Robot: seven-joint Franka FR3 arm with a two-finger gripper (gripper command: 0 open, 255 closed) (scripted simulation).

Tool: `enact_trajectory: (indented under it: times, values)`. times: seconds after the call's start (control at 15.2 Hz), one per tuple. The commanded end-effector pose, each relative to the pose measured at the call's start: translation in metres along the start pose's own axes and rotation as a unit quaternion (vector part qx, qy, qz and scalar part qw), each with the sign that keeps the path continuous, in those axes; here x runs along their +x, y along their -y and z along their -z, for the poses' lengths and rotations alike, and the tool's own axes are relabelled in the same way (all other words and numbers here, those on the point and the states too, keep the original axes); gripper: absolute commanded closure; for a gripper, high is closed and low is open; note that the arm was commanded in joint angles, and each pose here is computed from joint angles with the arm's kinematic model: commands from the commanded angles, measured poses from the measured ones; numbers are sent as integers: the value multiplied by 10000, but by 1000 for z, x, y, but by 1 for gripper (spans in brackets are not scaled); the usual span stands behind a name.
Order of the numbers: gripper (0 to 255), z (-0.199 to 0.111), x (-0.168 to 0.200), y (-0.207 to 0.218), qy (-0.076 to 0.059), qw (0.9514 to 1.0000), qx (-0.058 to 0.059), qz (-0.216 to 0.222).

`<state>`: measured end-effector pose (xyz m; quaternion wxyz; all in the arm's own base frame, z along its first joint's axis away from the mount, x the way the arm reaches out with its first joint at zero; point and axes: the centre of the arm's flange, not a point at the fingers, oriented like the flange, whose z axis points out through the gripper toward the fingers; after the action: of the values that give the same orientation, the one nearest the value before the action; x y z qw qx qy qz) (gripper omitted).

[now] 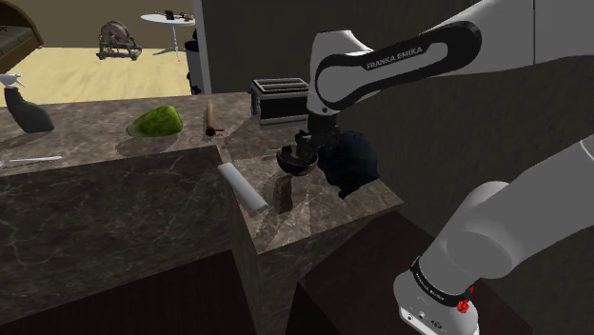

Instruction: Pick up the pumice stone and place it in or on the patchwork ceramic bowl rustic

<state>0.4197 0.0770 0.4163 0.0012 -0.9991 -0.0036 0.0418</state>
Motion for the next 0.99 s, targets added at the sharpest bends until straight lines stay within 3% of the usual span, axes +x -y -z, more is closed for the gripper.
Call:
enact_trajectory:
  times: [0.0,0.33,0.92]
  values:
    - [0,-19,17,12,29,9999,107,2]
    - [0,-62,57,37,105,9993,362,16]
    - [0,-105,59,41,110,9992,380,17]
